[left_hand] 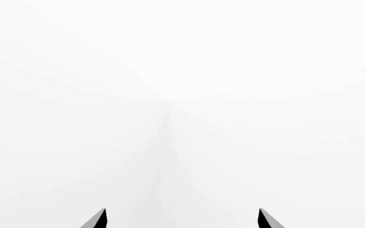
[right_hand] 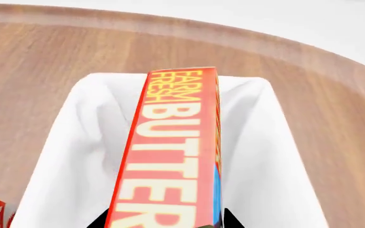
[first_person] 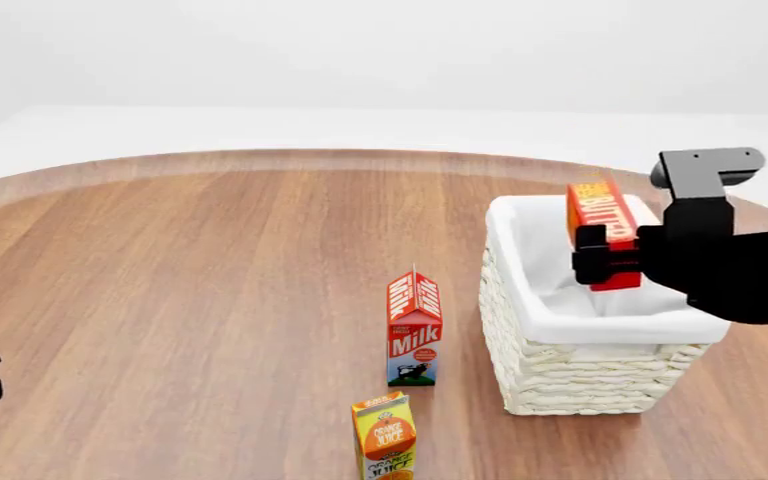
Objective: Pick up the cream cheese box and the butter, and put them in the basket.
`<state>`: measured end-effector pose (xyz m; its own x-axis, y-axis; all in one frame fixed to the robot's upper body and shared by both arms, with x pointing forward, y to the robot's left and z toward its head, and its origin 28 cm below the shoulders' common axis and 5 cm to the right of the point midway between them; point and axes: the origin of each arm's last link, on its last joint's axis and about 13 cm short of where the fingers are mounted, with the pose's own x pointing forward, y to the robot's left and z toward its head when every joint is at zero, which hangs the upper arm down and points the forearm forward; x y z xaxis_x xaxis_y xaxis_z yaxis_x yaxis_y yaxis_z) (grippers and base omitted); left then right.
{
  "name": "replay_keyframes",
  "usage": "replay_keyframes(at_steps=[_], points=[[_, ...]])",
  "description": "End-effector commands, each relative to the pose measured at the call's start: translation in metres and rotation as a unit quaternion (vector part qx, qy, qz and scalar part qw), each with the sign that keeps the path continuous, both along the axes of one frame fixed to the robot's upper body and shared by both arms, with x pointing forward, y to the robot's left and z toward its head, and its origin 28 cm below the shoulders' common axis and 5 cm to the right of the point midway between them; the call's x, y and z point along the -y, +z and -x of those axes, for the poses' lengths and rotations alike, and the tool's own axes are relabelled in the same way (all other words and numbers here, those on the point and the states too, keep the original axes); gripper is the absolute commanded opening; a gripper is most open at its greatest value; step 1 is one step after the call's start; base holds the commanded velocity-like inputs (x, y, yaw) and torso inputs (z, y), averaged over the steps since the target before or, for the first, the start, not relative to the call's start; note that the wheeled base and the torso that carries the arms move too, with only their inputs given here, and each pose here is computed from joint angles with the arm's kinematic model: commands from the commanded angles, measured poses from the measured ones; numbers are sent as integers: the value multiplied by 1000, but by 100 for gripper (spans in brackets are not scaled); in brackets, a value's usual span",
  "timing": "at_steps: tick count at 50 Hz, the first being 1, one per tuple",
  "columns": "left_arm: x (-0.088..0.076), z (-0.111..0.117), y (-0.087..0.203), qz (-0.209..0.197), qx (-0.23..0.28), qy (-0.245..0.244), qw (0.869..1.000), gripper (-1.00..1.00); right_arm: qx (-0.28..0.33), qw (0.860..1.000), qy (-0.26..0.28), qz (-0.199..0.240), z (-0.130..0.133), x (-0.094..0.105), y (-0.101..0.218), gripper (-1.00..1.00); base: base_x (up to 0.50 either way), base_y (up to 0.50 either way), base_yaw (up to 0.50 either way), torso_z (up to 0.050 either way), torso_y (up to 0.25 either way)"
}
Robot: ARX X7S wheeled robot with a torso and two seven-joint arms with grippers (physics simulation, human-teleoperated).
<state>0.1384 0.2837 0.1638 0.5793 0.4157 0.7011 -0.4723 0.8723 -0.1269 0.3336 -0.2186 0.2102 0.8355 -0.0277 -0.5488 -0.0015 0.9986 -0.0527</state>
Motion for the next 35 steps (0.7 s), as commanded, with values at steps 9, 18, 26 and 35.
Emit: replay_keyframes(at_steps=[9,18,26,35], points=[[-3,1,1,-6,11,4,1000,100,24,1000,8,19,1,3,7,-100,0,0,0,0,1],[-3,2,0,-6,10,4,1000,100,22,999,13,22,-1,1,7,-100,0,0,0,0,1],[-3,2,0,-7,10,4,1000,100,18,999,19,27,-5,-2,4,-100,0,0,0,1,1],[-3,1,0,-7,10,4,1000,100,7,999,20,28,-7,-2,-4,-100,0,0,0,0,1]])
